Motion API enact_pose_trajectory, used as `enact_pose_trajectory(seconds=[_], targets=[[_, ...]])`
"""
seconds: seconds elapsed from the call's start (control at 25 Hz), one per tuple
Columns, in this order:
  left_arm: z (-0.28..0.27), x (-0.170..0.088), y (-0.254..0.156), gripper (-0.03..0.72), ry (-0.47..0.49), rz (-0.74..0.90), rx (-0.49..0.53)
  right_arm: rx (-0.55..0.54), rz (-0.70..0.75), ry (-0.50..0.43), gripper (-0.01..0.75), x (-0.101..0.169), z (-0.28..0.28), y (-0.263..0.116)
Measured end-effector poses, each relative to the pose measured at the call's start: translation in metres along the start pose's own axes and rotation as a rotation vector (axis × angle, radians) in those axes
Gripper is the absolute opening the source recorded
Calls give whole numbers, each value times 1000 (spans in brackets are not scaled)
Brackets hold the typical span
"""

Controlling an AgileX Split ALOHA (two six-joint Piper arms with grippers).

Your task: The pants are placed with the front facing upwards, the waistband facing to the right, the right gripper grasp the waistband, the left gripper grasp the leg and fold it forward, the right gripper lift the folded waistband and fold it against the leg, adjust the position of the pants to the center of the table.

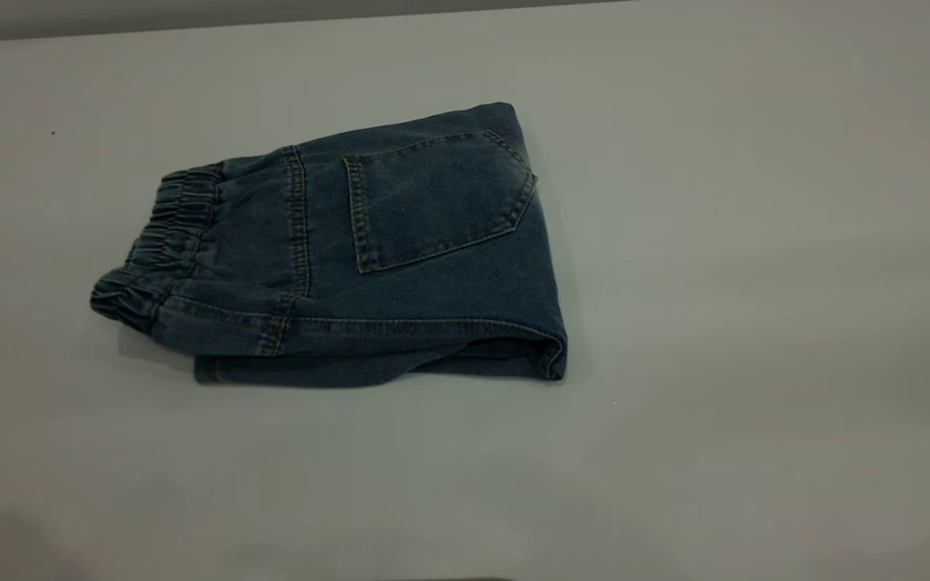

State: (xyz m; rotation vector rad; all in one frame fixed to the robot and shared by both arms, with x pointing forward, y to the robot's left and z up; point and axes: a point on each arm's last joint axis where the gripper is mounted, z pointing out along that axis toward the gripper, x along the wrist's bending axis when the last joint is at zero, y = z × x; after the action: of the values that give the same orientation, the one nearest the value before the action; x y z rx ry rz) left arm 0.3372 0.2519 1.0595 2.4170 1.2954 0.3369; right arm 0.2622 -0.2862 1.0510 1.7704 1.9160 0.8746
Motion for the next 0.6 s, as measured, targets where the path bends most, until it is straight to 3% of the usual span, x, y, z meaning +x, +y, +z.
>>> enact_pose_trajectory(seconds=[0.24,0.6], targets=[[9,-5,-35,401,4,-30,-27,8,5,-5,480,-3,16,-6],[-3,-8,-61,401,16,-103,-184,2,5,-5,480,-3,16,-6]])
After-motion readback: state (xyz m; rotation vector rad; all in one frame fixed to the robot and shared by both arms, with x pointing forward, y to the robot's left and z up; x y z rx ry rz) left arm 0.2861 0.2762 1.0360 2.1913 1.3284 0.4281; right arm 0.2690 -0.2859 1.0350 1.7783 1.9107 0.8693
